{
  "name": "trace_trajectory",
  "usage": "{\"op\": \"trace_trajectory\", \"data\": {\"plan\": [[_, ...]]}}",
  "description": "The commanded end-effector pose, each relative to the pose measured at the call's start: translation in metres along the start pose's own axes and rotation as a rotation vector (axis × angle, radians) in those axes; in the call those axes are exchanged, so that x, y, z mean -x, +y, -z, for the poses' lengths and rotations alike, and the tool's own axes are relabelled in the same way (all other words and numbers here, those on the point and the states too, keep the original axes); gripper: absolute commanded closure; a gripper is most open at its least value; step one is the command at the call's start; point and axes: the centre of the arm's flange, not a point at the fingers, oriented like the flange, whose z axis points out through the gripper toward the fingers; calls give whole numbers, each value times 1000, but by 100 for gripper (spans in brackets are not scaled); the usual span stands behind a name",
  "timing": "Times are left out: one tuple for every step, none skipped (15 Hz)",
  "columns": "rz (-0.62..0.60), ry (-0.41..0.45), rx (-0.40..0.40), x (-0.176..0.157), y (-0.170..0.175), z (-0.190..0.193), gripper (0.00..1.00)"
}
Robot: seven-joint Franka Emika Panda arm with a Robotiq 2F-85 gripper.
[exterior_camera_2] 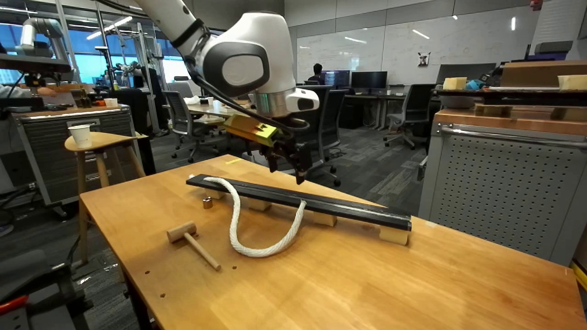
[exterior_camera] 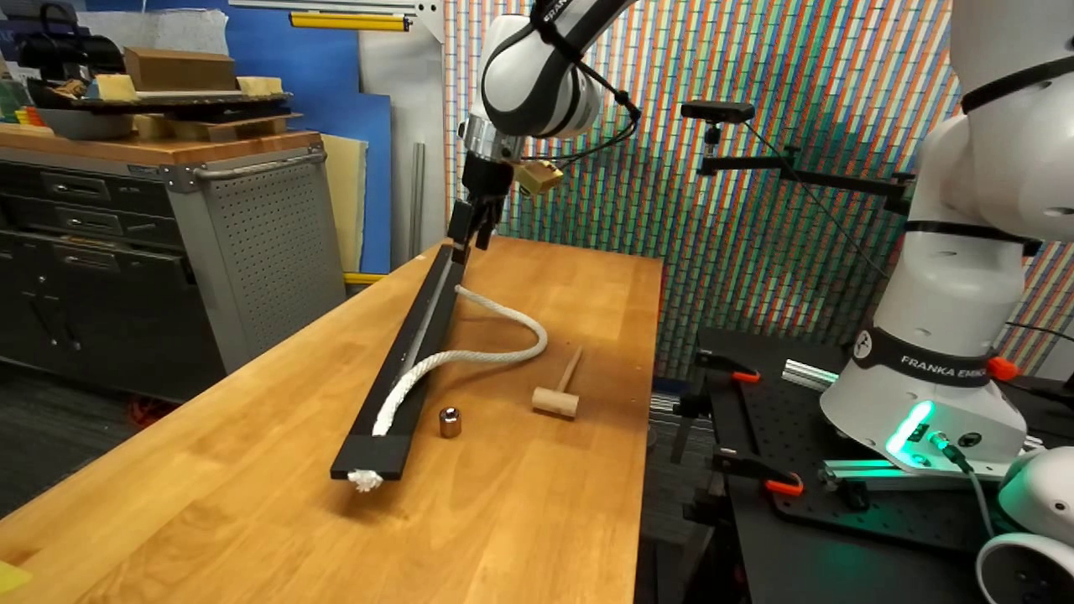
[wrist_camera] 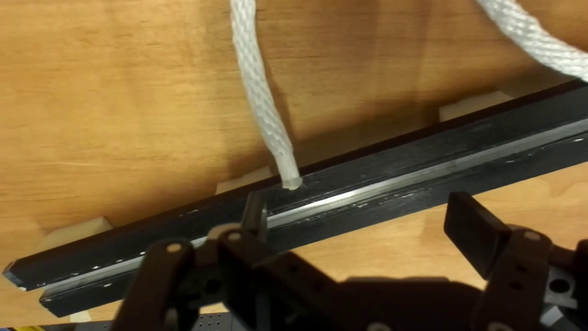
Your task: Lay the rope on top of the black board
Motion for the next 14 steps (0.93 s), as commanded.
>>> {"op": "trace_trajectory", "data": {"plan": [[10,-1,19,-27,32,-30,0],[6,-11,24,-27,38,-37,0],[2,-24,26,-25,44,-43,0],[1,-34,30,-23,48,-49,0],[-2,-47,31,-22,52,-55,0],[-2,-56,33,-21,54,-60,0],[-2,-66,30,-19,55,-65,0],[-2,-77,23,-18,53,-69,0],[3,-84,18,-17,51,-73,0],[8,-90,15,-16,48,-78,0],[12,-96,10,-16,46,-81,0],[14,-104,6,-15,43,-83,0],[16,-112,0,-14,40,-85,1],[18,-119,-3,-13,38,-87,25]]}}
